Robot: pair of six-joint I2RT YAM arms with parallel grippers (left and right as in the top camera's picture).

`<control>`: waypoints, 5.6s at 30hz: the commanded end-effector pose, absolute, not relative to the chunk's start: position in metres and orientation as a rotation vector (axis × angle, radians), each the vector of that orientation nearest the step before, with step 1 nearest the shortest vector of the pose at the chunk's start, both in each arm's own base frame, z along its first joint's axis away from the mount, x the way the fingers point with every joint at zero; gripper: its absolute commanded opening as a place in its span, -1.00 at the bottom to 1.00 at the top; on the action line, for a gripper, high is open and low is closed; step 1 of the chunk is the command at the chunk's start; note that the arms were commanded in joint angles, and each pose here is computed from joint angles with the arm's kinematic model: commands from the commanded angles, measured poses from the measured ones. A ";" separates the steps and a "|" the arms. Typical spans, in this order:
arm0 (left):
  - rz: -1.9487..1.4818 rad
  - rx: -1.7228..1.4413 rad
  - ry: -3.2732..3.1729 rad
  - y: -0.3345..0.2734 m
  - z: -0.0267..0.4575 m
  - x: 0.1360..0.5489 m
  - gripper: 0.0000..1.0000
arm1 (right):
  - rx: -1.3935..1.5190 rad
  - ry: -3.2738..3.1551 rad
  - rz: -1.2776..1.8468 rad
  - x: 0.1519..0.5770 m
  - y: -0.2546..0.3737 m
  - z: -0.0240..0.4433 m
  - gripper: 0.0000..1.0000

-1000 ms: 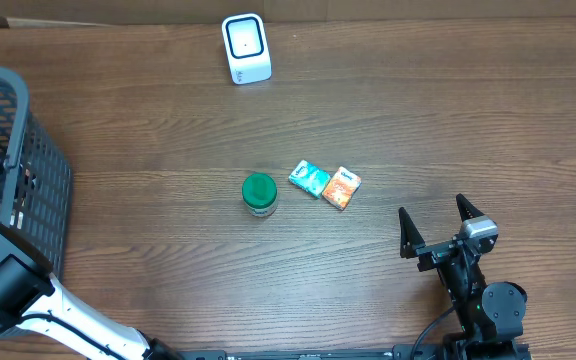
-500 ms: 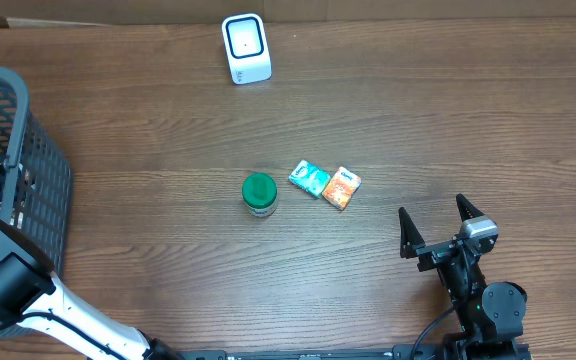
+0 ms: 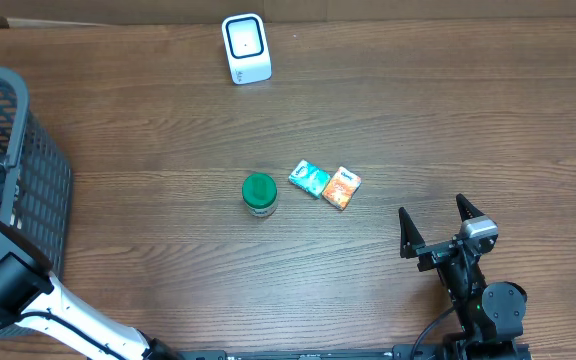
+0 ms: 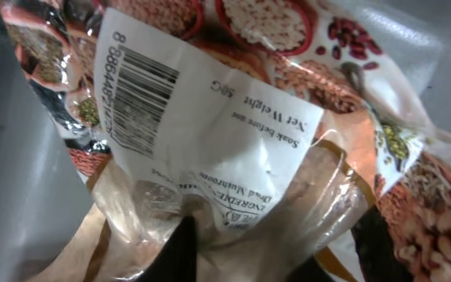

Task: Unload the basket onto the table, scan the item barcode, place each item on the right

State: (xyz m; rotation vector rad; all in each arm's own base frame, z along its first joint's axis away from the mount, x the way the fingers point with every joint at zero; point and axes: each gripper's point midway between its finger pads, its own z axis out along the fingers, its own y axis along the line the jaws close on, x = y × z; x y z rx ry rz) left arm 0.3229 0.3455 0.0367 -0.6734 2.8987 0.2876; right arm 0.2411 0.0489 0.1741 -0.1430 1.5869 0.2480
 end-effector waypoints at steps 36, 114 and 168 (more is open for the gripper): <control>-0.013 -1.135 2.749 0.312 0.170 0.330 -0.92 | -0.146 1.586 0.243 0.241 0.049 0.171 1.00; 0.119 -1.239 2.926 0.322 0.064 0.302 -0.91 | -0.146 1.586 0.243 0.241 0.049 0.172 1.00; -0.074 -1.326 2.899 0.308 0.067 0.236 0.99 | -0.146 1.586 0.243 0.241 0.049 0.171 1.00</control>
